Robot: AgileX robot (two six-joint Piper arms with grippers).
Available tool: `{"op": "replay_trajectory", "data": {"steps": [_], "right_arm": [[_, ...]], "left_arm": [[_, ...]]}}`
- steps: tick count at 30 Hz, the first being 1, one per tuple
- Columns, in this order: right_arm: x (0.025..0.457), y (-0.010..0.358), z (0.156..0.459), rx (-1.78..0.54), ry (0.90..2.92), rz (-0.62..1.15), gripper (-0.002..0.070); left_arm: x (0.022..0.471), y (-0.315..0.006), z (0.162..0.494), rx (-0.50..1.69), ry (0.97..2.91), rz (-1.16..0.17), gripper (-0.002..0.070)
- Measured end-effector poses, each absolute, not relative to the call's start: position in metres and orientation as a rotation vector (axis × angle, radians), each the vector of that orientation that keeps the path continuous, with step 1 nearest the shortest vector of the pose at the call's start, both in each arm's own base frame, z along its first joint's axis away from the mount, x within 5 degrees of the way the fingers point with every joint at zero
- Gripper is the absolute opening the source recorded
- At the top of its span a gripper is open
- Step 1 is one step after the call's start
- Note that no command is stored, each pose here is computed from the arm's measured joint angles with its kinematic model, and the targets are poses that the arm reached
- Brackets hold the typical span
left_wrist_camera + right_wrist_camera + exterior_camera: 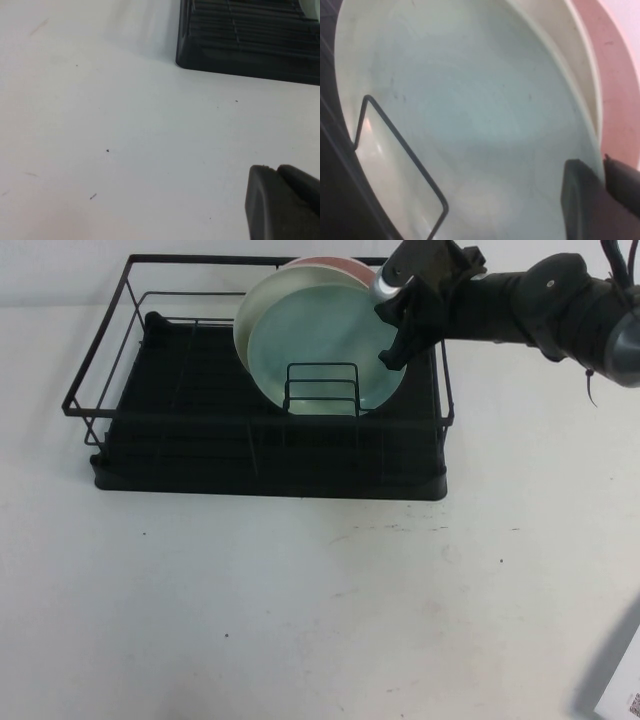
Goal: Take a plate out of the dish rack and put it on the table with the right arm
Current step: Grasp the plate from the shelf, then place the plate from the table
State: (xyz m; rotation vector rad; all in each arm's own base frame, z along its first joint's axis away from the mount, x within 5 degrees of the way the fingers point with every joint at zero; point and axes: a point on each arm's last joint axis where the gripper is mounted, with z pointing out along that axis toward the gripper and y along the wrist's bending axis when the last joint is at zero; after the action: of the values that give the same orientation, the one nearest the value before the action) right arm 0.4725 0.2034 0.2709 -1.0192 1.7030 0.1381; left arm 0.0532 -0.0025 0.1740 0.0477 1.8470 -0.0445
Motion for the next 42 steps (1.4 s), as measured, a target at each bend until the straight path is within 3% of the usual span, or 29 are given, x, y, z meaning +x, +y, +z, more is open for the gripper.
{"op": "replay_trajectory", "data": {"steps": [5, 15, 20, 32, 37, 42], "right_arm": [[0.468, 0.202, 0.284, -1.029, 1.679, 0.138, 0.0020], [0.435, 0.188, 0.355, -1.025, 1.631, 0.093, 0.0020], [0.407, 0.179, 0.384, -1.053, 1.698, 0.128, -0.0004], [0.311, 0.134, 0.464, -0.844, 1.962, 0.181, -0.0009], [0.268, 0.117, 0.473, -0.716, 2.031, 0.251, -0.0010], [0.229, 0.103, 0.461, -0.586, 2.115, 0.341, -0.0010]], "left_arm": [[0.053, -0.002, 0.174, 0.048, 1.847, -0.044, -0.0004], [0.053, -0.002, 0.174, 0.048, 1.847, -0.044, -0.0004], [0.053, -0.002, 0.174, 0.048, 1.847, -0.044, -0.0004], [0.053, -0.002, 0.174, 0.048, 1.847, -0.044, -0.0004], [0.053, -0.002, 0.174, 0.048, 1.847, -0.044, -0.0004], [0.053, -0.002, 0.174, 0.048, 1.847, -0.044, -0.0004]]}}
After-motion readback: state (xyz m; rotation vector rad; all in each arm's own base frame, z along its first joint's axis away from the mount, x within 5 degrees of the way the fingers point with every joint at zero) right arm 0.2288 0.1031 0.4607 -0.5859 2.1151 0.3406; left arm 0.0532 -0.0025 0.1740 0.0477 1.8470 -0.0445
